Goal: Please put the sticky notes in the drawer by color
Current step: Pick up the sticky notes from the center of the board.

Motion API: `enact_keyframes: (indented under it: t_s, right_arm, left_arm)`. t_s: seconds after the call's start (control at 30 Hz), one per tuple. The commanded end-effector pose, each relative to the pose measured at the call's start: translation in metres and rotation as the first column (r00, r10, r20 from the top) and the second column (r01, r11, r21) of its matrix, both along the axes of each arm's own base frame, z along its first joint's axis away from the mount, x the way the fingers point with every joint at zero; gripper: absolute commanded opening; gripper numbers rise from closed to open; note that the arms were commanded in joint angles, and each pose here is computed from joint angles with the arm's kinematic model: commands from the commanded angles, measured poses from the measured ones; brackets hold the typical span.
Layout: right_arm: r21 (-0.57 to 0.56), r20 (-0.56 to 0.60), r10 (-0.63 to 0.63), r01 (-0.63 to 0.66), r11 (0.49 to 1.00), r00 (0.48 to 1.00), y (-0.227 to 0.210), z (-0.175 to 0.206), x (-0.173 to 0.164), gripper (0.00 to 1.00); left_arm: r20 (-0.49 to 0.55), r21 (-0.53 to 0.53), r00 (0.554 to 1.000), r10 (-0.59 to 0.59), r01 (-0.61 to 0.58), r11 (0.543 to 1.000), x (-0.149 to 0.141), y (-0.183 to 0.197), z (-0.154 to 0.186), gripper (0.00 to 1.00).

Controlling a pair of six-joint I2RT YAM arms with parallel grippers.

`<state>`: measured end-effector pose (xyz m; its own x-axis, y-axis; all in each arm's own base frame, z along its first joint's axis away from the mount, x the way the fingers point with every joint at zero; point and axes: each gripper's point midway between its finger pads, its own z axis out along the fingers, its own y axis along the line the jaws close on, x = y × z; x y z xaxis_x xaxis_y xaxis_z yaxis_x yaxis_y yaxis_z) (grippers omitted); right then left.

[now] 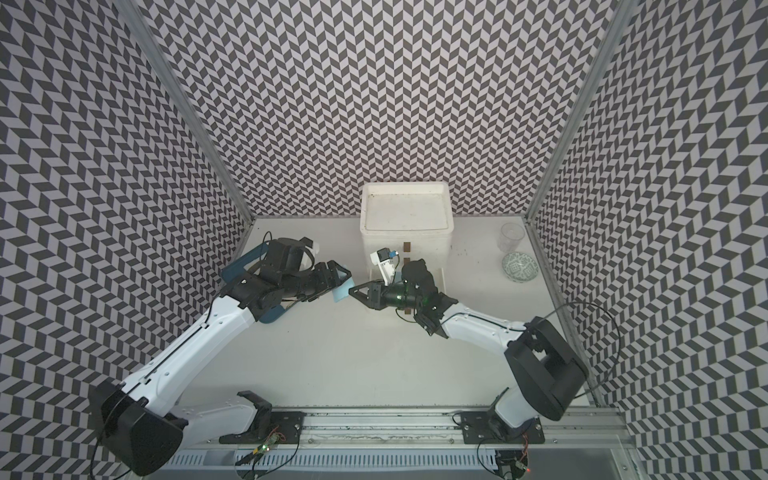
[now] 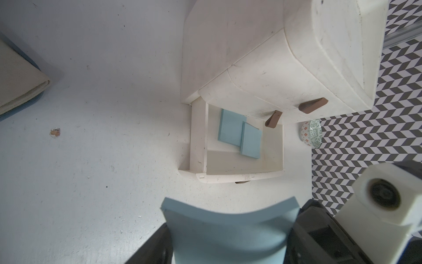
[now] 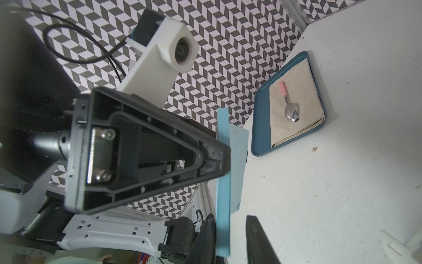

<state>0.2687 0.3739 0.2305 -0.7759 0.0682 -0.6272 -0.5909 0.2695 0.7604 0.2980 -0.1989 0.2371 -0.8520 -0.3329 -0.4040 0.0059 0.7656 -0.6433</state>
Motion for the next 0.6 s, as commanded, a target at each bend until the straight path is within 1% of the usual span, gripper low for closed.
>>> enact_keyframes:
  t_s: [0.0,0.07,0.2,0.27,0.33,0.43,0.5,0.57]
  right_arm:
    - [0.022,0.062,-0.003,0.002,1.000,0.998,0.000,0.020,0.003,0.23]
    - [0.023,0.059,0.013,-0.014,1.000,0.998,0.001,0.020,0.001,0.21]
    - [0.022,0.060,0.021,-0.022,1.000,0.998,0.000,0.020,-0.001,0.09]
    - [0.022,0.060,0.021,-0.023,0.999,0.998,-0.002,0.019,-0.001,0.05]
    - [0.023,0.062,0.017,-0.018,1.000,0.998,-0.006,0.019,-0.001,0.04]
    - [0.034,0.056,0.017,-0.019,0.999,0.998,-0.017,0.020,0.000,0.03]
    - [0.056,0.048,0.014,-0.017,0.998,0.999,-0.029,0.022,0.001,0.03]
    - [0.081,0.038,0.006,-0.009,0.997,0.999,-0.046,0.024,0.003,0.03]
  left_arm:
    - [0.011,-0.017,1.000,-0.023,0.024,1.000,-0.003,-0.006,0.002,0.78]
    - [0.011,-0.018,1.000,-0.027,0.027,0.999,-0.003,-0.007,0.001,0.78]
    - [0.016,-0.016,0.999,-0.030,0.030,0.999,-0.002,-0.008,0.002,0.79]
    - [0.024,-0.012,0.999,-0.034,0.034,0.999,-0.001,-0.008,0.004,0.84]
    - [0.037,-0.017,0.999,-0.034,0.035,0.999,0.000,-0.007,0.006,0.89]
    - [0.105,-0.049,0.991,-0.081,0.087,0.995,0.002,-0.013,0.018,0.96]
    - [0.160,-0.080,0.978,-0.131,0.145,0.986,0.003,-0.018,0.028,0.97]
    - [0.227,-0.134,0.955,-0.193,0.227,0.965,0.001,-0.023,0.041,0.97]
